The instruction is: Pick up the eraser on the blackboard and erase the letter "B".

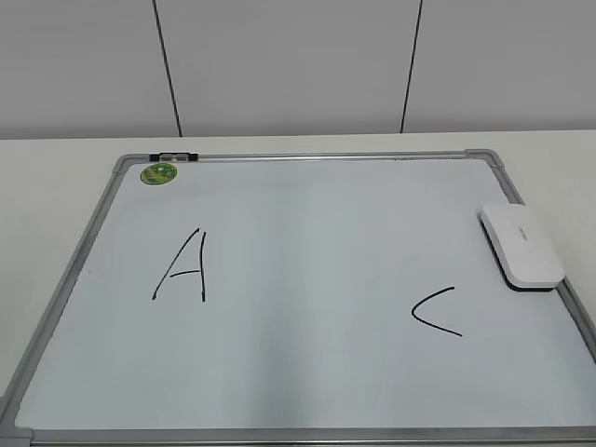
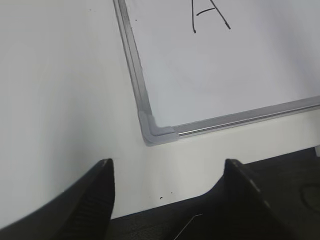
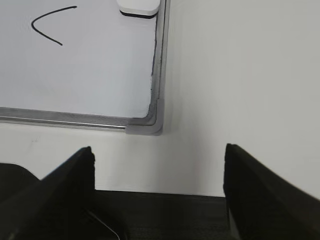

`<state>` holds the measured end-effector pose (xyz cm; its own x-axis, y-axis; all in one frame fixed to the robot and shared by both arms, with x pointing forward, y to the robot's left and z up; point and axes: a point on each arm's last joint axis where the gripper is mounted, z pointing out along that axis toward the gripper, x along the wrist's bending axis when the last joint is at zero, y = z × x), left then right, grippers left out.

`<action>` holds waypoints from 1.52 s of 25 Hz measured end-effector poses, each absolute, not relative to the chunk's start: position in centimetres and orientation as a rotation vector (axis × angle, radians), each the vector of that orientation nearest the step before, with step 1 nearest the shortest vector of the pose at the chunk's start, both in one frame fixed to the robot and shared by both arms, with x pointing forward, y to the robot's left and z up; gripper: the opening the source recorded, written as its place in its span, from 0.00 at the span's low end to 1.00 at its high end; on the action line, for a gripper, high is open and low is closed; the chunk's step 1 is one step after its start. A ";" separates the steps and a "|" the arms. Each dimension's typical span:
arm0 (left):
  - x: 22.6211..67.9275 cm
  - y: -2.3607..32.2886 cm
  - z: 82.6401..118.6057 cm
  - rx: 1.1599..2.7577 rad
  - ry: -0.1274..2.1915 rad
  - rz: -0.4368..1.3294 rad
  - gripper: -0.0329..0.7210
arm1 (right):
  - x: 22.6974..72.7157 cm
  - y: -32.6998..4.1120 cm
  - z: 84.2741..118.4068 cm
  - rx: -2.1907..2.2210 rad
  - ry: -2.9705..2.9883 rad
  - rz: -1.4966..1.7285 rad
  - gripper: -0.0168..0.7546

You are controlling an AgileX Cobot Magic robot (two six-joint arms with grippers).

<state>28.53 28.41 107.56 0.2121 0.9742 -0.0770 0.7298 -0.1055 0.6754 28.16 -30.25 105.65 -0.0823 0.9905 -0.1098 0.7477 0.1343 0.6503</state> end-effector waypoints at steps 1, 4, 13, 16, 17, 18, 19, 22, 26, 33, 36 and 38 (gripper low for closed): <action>28.5 28.5 107.0 1.897 1.579 0.536 0.72 | 27.9 -30.3 105.4 1.665 1.880 0.599 0.79; 28.7 28.6 105.6 1.907 1.596 0.548 0.72 | 27.6 -30.4 104.8 1.656 1.867 0.597 0.79; 28.8 28.7 104.7 1.925 1.616 0.543 0.72 | 27.7 -30.5 104.2 1.664 1.871 0.581 0.79; 28.8 28.7 104.7 1.925 1.616 0.543 0.72 | 27.7 -30.5 104.2 1.668 1.875 0.576 0.79; 28.8 28.7 104.7 1.925 1.616 0.543 0.72 | 27.7 -30.5 104.2 1.668 1.875 0.576 0.79; 28.8 28.7 104.7 1.925 1.616 0.543 0.72 | 27.7 -30.5 104.2 1.668 1.875 0.576 0.79; 28.8 28.7 104.7 1.925 1.616 0.543 0.72 | 27.7 -30.5 104.2 1.668 1.875 0.576 0.79; 28.8 28.7 104.7 1.925 1.616 0.543 0.72 | 27.7 -30.5 104.2 1.670 1.874 0.577 0.79; 28.8 28.7 104.7 1.925 1.616 0.543 0.72 | 27.7 -30.5 104.2 1.670 1.874 0.577 0.79; 28.1 28.9 105.0 1.874 1.605 0.599 0.72 | 26.7 -30.6 104.3 1.659 1.805 0.611 0.79; 26.9 29.1 105.3 1.800 1.592 0.679 0.72 | 25.6 -30.8 104.5 1.665 1.696 0.634 0.79; 26.0 29.1 105.4 1.754 1.568 0.731 0.72 | 24.7 -30.8 104.6 1.651 1.630 0.659 0.79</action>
